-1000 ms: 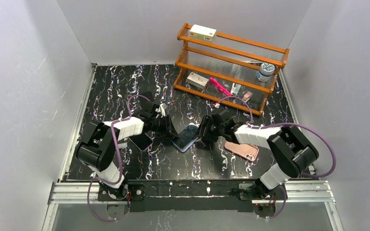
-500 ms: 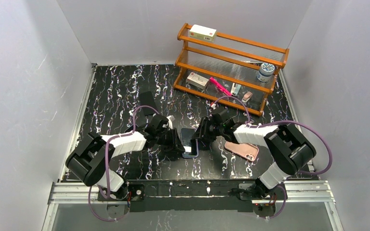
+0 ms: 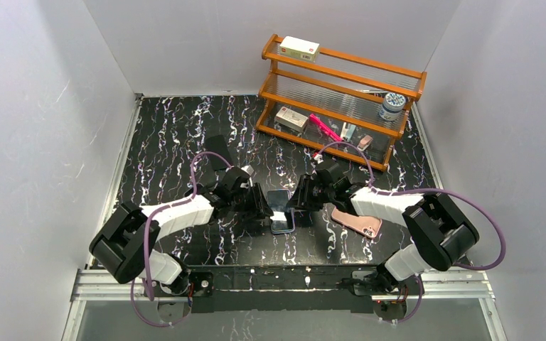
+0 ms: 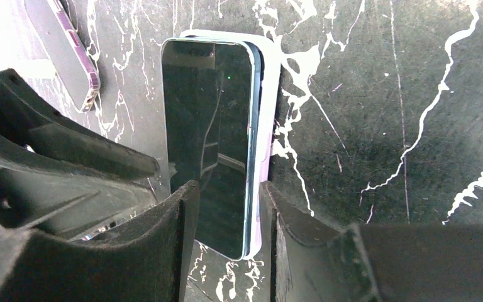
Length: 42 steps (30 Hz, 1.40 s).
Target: Put the phone into the phone case
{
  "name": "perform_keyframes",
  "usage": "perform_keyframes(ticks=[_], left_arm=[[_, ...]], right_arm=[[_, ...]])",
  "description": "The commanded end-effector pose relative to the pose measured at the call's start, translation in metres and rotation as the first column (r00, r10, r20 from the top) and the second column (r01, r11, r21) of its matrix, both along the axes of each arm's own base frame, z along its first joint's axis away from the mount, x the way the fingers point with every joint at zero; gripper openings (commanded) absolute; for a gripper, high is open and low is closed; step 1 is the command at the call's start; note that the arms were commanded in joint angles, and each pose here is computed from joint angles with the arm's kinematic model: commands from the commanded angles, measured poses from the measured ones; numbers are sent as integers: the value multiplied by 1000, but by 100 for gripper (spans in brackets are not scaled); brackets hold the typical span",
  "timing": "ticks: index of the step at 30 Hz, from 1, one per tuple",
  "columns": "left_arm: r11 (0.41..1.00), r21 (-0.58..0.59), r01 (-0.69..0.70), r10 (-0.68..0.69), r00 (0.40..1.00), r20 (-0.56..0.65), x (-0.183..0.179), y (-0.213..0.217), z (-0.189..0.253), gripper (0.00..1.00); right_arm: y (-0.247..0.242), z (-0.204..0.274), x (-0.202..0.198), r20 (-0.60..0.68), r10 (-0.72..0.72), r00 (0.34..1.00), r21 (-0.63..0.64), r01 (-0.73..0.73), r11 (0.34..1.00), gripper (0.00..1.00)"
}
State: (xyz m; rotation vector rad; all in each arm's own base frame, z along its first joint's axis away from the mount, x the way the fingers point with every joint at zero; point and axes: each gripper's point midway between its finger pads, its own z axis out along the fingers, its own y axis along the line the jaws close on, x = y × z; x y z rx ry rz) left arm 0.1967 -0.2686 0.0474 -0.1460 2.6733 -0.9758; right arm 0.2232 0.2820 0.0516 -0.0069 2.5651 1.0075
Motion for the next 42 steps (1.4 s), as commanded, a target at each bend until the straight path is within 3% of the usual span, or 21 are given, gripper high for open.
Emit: perform_keyframes(ticks=[1,5,13,17,25,34,38,42], left_arm=[[992,111,-56,47,996,74,18,16,5,36],[997,46,-67,63,994,89,30,4,5,31],[997,75,-28,18,991,131,46,-4,-3,25],[997,71,3,-13,990,141,50,-10,-4,22],[998,13,61,-62,986,157,47,-21,-3,7],[997,-22,72,-69,991,117,35,-24,-14,8],[999,21,41,-43,994,102,31,-12,-12,13],[998,52,39,-43,995,86,25,-4,-17,15]], right_arm=[[-4,0,-3,15,10,1000,-14,-9,1000,47],[-3,0,2,21,1,1000,-6,-1,1000,47],[1,-3,21,9,-2,1000,48,2,999,45],[7,-6,26,6,12,1000,60,-13,998,39],[20,-10,27,1,53,999,108,-53,993,36],[31,-5,21,9,119,993,187,-118,975,34],[23,-2,23,13,81,997,148,-82,986,35],[25,10,20,15,89,996,215,-90,972,36]])
